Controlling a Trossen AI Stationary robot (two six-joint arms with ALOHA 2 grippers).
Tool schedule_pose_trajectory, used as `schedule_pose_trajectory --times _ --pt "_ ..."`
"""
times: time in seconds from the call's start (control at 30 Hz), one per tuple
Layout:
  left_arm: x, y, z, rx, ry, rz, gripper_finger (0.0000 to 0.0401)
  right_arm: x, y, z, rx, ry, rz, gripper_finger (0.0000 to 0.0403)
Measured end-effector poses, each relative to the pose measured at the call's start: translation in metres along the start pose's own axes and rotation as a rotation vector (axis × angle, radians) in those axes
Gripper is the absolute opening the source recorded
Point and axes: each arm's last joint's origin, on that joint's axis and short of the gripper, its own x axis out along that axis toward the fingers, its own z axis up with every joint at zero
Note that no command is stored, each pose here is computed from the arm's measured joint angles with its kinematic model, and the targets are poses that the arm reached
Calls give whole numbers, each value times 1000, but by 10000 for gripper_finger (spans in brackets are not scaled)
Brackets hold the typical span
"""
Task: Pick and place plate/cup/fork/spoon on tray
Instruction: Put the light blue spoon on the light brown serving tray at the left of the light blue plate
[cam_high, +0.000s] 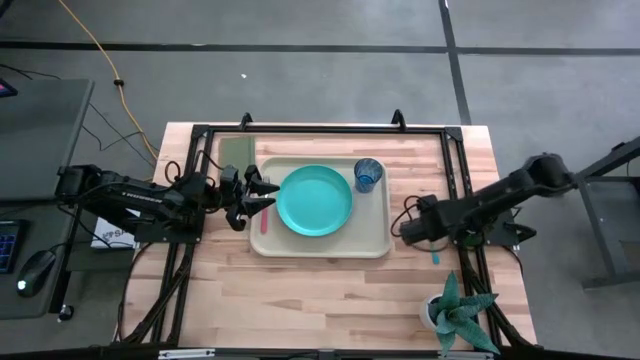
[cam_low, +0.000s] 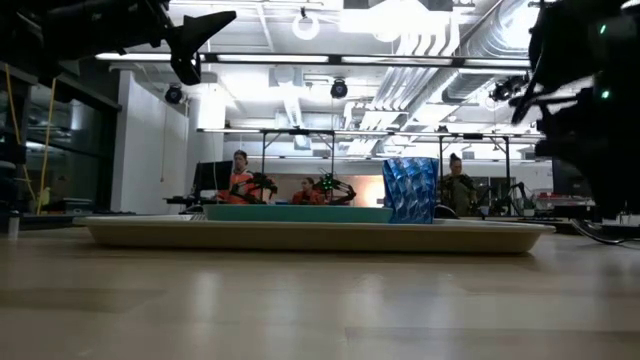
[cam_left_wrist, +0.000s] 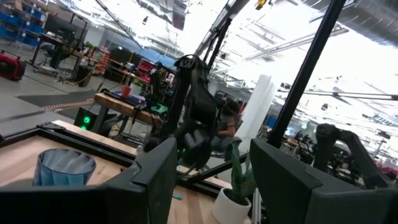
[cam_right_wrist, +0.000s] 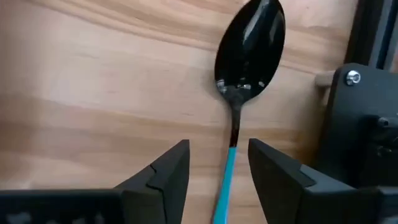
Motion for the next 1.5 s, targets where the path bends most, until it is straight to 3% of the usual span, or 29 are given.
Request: schedule_pose_trajectory --times 0.13,0.3,0.5,0.67,0.87,1.17,1.3,1.5 --pt "0 0 0 -2 2 -5 184 11 6 -1 -1 47 -92 154" --pt "0 -1 0 -2 9 -20 184 16 9 -2 17 55 -122 154" --pt "0 -1 0 -1 9 -20 184 30 8 -5 65 64 -25 154" --pt "0 -1 0 0 5 -22 184 38 -1 -7 159 50 -26 154" --pt "0 -1 0 16 4 -22 184 22 -2 -6 129 3 103 154" --pt "0 -1 0 10 5 -22 184 39 -8 -12 164 23 120 150" --pt "0 -1 0 10 4 -22 184 36 -7 -15 157 7 117 125" --pt "0 -1 0 9 6 -22 184 36 -5 -16 149 -20 144 52"
